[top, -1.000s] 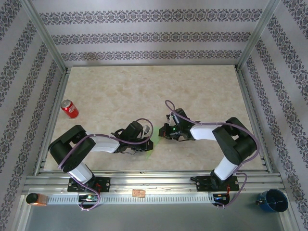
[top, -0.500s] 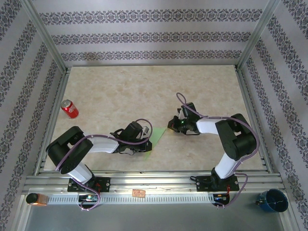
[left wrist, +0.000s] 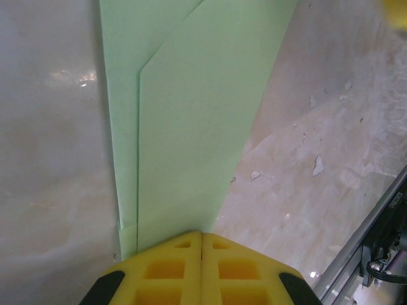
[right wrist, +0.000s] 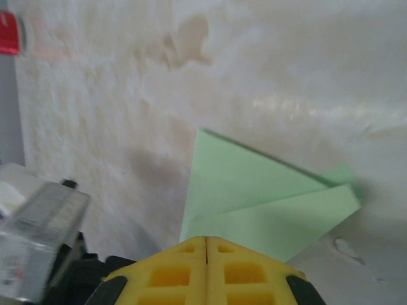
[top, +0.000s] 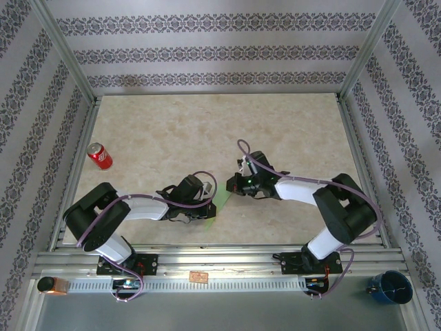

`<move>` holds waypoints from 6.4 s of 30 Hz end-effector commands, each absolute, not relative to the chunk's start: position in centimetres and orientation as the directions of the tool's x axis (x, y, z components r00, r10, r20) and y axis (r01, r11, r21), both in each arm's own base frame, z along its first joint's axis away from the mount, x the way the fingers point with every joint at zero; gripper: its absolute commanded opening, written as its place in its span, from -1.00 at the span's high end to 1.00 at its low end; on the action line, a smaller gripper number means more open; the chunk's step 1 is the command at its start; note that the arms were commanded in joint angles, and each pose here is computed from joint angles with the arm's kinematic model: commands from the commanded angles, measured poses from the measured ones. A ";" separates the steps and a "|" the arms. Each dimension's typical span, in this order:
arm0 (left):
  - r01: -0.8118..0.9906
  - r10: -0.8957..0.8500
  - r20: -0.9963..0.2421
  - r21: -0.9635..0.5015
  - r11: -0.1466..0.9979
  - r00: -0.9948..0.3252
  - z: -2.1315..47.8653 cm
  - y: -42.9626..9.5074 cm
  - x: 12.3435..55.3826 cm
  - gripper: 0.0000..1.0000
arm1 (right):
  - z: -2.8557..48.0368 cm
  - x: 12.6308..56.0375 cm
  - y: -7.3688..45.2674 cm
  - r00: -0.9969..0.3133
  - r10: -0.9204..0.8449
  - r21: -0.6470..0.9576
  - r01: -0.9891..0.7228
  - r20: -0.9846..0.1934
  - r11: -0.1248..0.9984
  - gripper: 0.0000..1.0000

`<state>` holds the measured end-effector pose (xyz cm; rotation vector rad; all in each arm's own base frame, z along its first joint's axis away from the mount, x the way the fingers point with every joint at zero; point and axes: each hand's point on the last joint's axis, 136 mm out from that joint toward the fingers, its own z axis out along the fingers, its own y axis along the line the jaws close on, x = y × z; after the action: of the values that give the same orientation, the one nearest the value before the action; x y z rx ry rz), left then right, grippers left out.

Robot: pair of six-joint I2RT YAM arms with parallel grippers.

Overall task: Fold a paper plane with a square sheet of paper (pick it up from the middle)
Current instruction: Fold the wing for the fifth time at the center of the table, then turn over a paper plane at the center of the table.

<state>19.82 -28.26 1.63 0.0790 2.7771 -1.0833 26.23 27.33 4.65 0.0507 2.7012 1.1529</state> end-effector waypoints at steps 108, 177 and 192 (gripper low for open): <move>0.069 0.001 -0.103 -0.663 0.745 -0.995 2.8 -26.7 22.9 0.59 | 3.3 25.0 23.4 -0.970 0.203 0.703 0.050 -0.136 0.710 0.59; 0.014 -0.001 -0.018 -0.792 0.610 -1.000 2.1 -30.1 22.5 0.69 | 1.5 23.8 25.7 -0.987 0.138 0.706 0.038 -0.086 0.708 0.58; 0.024 -0.030 -0.050 -0.818 0.575 -0.998 3.7 -30.5 23.2 0.95 | 1.8 23.8 25.6 -0.985 0.141 0.708 0.032 -0.096 0.706 0.57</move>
<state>23.17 -29.91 2.69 -0.0315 2.7781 -1.3762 23.97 24.06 1.68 0.2075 2.7828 1.1053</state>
